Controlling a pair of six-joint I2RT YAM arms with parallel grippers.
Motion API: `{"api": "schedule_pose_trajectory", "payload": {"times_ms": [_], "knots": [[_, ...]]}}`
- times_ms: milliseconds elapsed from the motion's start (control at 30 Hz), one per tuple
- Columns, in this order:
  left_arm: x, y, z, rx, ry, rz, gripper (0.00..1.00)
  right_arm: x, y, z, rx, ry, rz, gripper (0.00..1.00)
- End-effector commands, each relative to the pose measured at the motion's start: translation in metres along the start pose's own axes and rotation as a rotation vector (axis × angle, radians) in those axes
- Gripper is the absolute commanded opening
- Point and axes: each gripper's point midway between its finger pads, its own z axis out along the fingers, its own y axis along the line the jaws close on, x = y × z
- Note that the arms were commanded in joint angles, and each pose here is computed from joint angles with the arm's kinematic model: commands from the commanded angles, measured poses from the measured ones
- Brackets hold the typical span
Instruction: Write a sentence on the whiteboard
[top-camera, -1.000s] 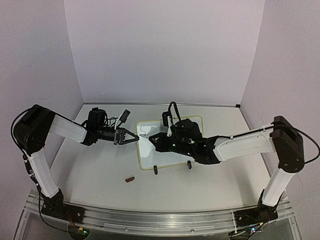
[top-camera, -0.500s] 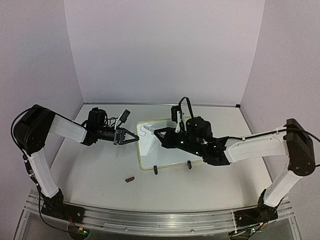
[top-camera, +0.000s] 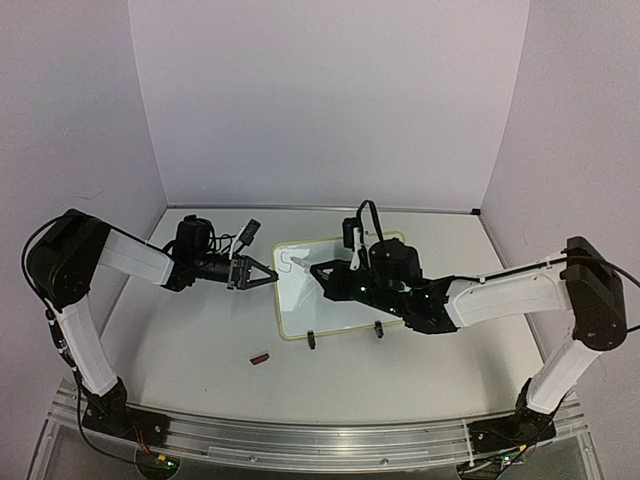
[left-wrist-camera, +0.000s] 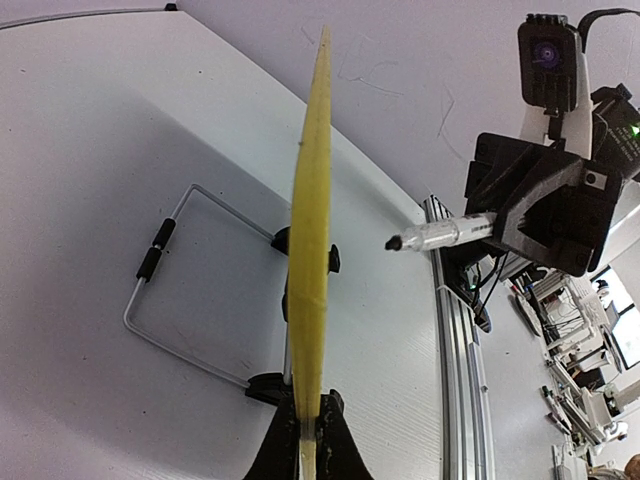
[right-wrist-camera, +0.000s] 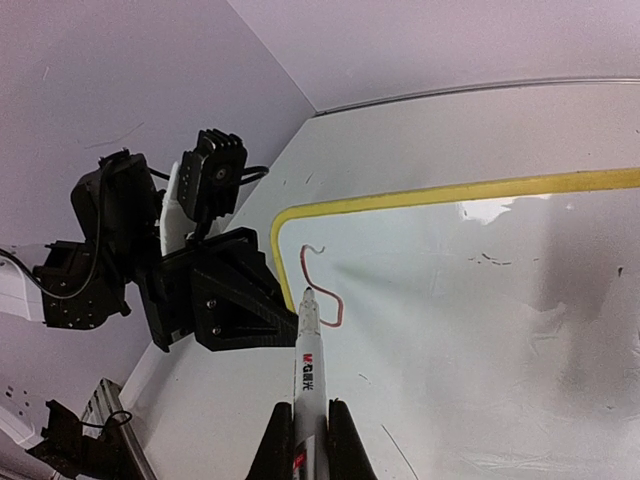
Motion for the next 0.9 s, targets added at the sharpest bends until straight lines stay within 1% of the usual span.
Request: {"api": "schedule_pose_trajectory", "payload": {"times_ms": [0,633,867], "knots": [[-0.001,-0.008,0.0,0.01,0.001,0.039,0.0,-0.005,-0.001,0.008,0.011,-0.01,0.01,0.0],[0.0,-0.007,-0.001,0.008,0.003,0.04,0.0,-0.004,-0.005,0.02,0.036,-0.014,-0.001,0.0],[0.0,-0.007,0.0,0.006,0.004,0.04,0.0,-0.009,-0.015,0.012,0.085,-0.041,-0.008,0.0]]}}
